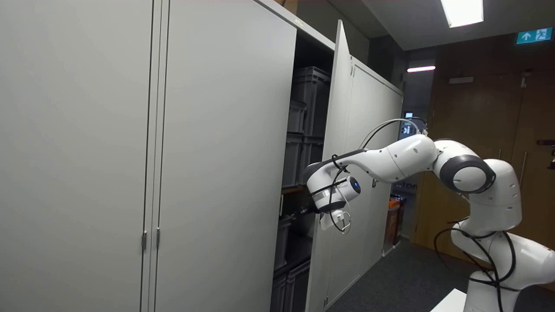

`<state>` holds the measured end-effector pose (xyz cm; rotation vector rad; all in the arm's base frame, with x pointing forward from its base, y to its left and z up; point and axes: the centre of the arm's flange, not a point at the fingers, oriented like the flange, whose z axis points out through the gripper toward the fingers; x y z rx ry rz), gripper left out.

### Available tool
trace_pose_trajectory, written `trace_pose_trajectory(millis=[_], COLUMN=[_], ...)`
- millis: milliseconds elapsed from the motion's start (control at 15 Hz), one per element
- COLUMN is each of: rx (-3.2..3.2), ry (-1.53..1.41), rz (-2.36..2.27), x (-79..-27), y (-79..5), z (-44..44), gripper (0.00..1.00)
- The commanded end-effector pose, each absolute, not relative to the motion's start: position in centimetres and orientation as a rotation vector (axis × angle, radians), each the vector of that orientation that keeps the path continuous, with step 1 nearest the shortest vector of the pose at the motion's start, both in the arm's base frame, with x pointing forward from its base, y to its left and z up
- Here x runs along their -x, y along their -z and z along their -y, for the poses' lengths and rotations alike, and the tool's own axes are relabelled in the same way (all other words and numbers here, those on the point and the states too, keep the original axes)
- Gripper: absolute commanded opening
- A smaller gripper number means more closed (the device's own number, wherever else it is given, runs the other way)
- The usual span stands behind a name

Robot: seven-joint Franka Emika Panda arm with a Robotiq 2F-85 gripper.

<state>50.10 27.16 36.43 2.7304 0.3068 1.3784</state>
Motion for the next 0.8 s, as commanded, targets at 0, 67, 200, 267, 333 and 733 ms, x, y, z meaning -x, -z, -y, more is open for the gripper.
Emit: trace_pose_trajectory(millis=[0, 67, 200, 267, 333, 733], rx=[-2.678, -2.664, -2.630, -2.610, -2.588, -2.479], ry=[-1.386, -1.388, -1.402, -1.410, -1.417, -1.465], rz=[-0.224, -0.215, -0.197, -0.185, -0.175, -0.100], x=[-52.8, -53.0, -53.2, -53.3, -53.4, -54.0], y=[-39.2, -39.1, -39.2, -39.2, -39.4, -40.5], z=[-30.0, -30.2, -30.5, -30.6, -30.8, -31.7], gripper=[1.00, 1.00, 1.00, 1.00, 1.00, 1.00])
